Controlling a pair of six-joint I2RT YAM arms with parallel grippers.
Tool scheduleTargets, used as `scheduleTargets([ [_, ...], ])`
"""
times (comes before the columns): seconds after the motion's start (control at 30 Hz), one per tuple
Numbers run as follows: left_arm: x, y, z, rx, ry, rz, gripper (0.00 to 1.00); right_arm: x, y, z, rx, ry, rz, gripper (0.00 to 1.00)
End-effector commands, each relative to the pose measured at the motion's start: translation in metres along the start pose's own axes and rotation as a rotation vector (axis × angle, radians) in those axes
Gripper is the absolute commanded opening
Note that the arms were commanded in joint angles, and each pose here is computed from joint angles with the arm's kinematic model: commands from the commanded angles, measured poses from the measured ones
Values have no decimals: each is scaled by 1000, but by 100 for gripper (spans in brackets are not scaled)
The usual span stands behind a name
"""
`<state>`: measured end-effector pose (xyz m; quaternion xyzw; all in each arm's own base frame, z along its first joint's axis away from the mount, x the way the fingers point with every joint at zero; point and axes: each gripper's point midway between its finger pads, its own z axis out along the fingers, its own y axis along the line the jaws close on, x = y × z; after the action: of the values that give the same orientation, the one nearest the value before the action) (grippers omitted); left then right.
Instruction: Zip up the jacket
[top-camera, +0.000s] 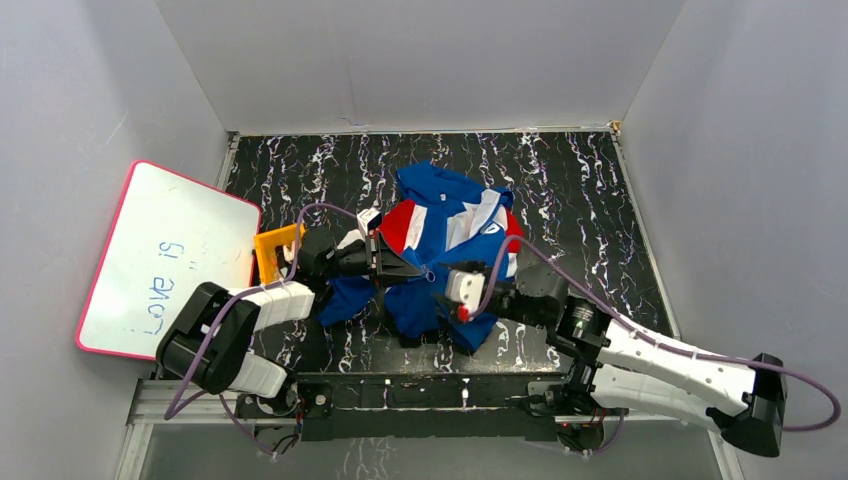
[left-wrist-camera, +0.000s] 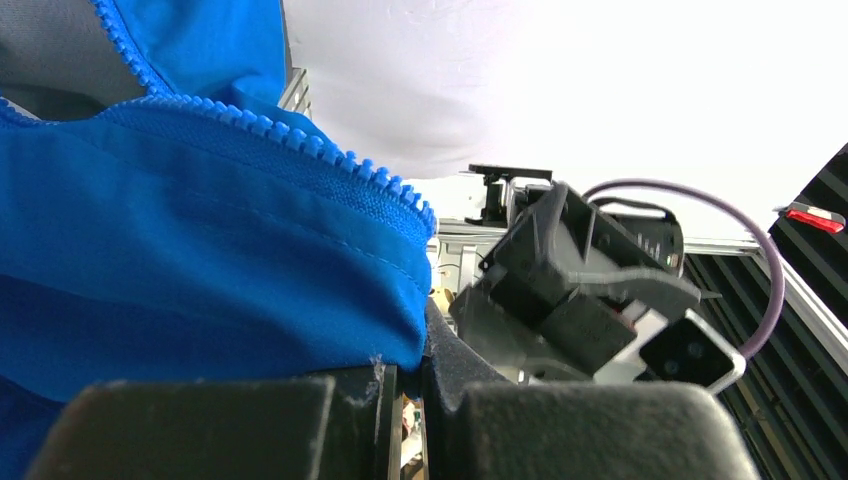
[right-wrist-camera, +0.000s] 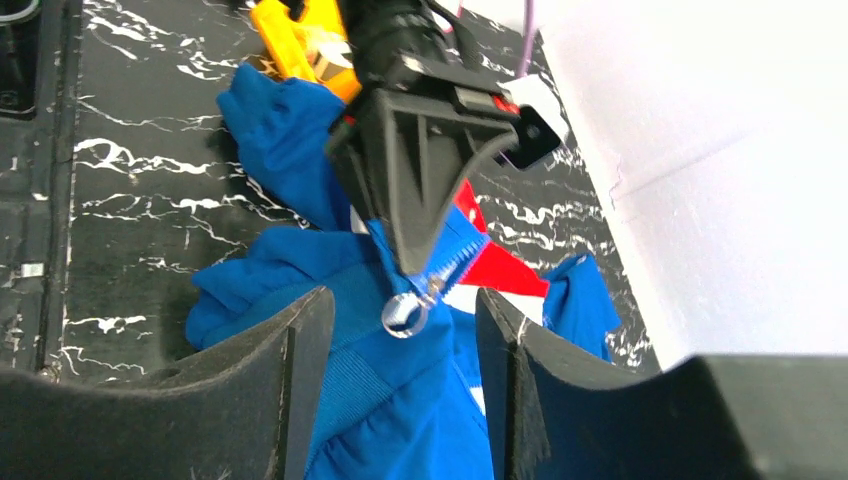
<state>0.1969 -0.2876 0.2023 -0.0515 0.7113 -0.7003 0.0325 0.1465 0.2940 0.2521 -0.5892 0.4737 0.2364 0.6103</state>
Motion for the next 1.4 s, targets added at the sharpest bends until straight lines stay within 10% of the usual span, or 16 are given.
scheduleTargets([
  [0.0,2,-16,-2,38,29,46,0,-21,-19,7,145,-6,-200,59],
  [1.37,14,-16,-6,38,83,68,0,26,1,20,147,191,-323,41],
])
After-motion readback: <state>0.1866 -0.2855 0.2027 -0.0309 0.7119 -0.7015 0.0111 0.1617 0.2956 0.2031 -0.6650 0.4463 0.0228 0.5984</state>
